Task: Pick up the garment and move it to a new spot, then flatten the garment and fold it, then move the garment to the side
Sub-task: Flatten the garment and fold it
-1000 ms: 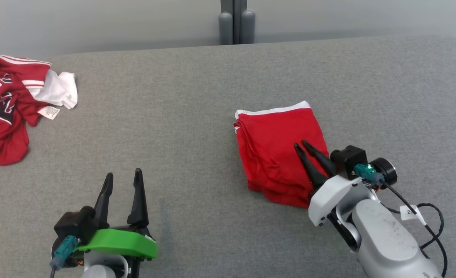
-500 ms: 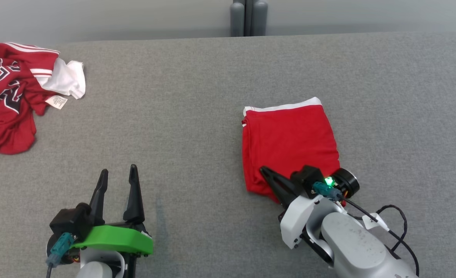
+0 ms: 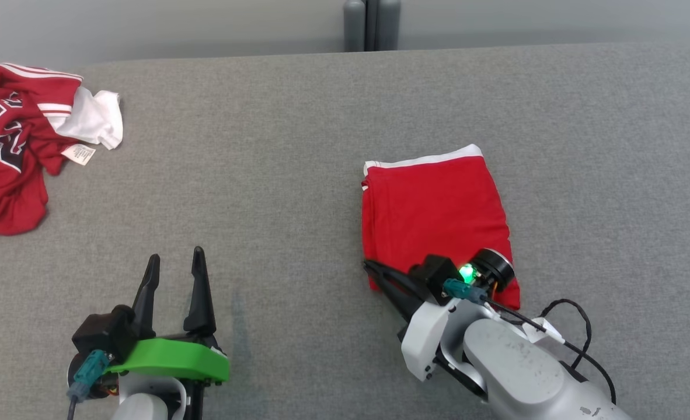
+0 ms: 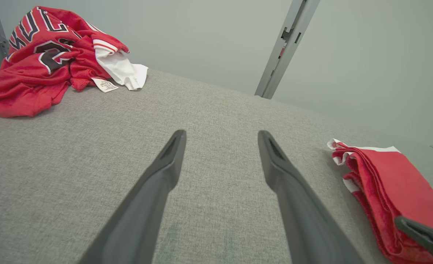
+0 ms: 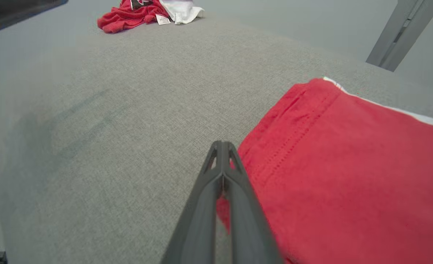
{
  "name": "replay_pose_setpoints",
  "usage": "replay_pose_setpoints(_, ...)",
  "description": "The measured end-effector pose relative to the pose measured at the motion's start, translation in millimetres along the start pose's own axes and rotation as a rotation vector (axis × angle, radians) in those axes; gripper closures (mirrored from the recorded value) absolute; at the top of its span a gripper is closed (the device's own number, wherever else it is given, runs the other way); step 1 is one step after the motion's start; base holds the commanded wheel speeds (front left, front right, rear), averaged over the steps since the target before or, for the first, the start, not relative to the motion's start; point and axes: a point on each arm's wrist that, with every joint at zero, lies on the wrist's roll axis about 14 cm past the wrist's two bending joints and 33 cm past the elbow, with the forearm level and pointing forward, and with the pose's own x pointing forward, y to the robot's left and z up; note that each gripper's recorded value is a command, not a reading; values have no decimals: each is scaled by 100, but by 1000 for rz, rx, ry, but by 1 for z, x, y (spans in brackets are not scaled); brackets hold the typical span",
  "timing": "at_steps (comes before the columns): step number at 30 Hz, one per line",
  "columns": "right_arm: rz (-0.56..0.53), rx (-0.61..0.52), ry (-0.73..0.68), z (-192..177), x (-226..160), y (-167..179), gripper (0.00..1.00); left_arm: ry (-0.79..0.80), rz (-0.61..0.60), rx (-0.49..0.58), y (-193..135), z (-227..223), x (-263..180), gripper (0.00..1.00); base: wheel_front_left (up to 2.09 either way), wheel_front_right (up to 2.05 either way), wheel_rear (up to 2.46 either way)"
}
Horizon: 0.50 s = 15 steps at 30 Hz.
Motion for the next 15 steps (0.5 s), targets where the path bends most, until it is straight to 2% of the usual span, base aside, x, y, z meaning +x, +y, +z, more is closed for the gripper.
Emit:
replay_pose_setpoints(1,2,-5,-23,8,1,0,98,-1,-1,0,0,0,1,0,0,0,0)
replay_pose_setpoints(2,0,-12,-47,16,1,0,81,-2,-5,2,-1,1,1,0,0,0,0)
replay_pose_setpoints(3,-4,-15,-67,22,1,-2,73,-4,-8,2,-2,1,1,0,0,0,0)
replay_pose_setpoints(4,-13,-16,-95,32,1,-4,58,-6,-12,3,-4,2,2,0,0,0,0)
replay_pose_setpoints(5,-24,-17,-125,41,0,-7,36,-8,-18,12,-5,3,2,0,0,0,0)
replay_pose_setpoints(6,-33,-20,-145,48,-1,-10,0,-10,-26,23,-7,4,3,0,0,0,0)
replay_pose_setpoints(10,-120,-25,-229,75,-12,-34,0,-23,-58,52,-16,8,5,0,0,0,0)
replay_pose_setpoints(15,-280,14,-307,92,-40,-75,0,-34,-88,72,-25,12,6,0,0,0,0)
